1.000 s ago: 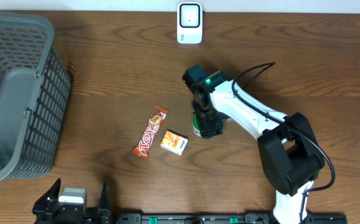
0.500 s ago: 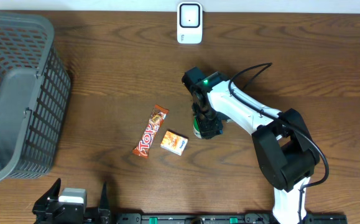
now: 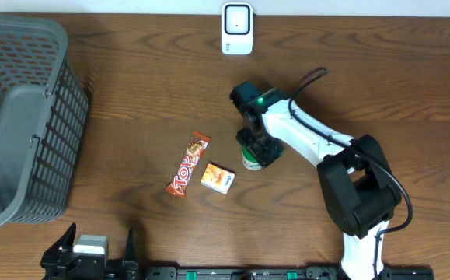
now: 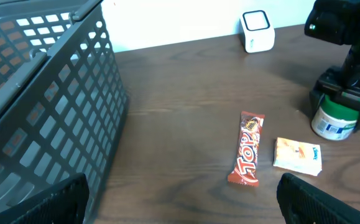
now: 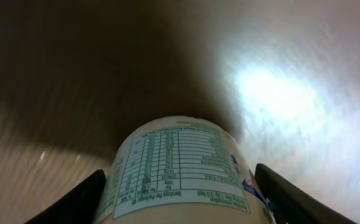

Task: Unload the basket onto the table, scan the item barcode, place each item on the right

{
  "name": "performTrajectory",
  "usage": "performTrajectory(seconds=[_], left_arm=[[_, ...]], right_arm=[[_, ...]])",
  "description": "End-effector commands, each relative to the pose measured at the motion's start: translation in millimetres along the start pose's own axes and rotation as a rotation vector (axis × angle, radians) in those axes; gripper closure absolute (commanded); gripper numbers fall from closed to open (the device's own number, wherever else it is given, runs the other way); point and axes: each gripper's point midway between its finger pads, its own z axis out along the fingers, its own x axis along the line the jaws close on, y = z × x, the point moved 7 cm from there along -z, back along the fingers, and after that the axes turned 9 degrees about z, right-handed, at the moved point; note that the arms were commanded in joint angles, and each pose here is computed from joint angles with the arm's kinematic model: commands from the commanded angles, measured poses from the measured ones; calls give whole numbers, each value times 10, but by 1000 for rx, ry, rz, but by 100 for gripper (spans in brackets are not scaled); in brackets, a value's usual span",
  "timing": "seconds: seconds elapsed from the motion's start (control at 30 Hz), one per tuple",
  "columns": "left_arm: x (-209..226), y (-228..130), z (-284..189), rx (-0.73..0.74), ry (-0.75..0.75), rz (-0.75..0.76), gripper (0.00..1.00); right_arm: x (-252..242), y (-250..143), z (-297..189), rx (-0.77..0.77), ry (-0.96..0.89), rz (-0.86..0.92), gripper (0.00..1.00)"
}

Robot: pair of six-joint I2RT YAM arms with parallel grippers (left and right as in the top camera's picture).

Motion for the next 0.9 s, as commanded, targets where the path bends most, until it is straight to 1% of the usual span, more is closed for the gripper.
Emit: performTrajectory(seconds=[0.0,0.1,0.2,0.33,0.4,0.47,0.57,0.63,0.73,0.83,0.87], left_arm=[[10,7,-18,-5,10,4,4],[10,7,-18,-5,10,4,4],[10,7,-18,-5,10,4,4],[10,7,-18,-5,10,4,4],[10,7,-18,-5,10,4,4],[10,7,-18,-5,10,4,4],[10,7,-18,-5,10,4,4],[10,7,-18,-5,10,4,4],[10,7,-18,-5,10,4,4],[10,7,-18,-5,10,4,4],[10,7,-18,-5,10,4,4]], right_arm=[[7,154,43,60,13,-463,41],[3,253,34,83,30,-685,41],[-16,367,27,87,38,-889,37],[-46,432,23,94,36,-1051,38],[-44,430,23,94,39,-1080,40],[-41,415,24,93,40,-1107,37],[-45,385,26,92,36,-1139,23],[-57,365,27,97,29,-1143,10],[-81,347,26,106,16,-1123,1],[-115,344,24,118,-4,-1065,1],[-141,343,22,126,-19,-1018,1]])
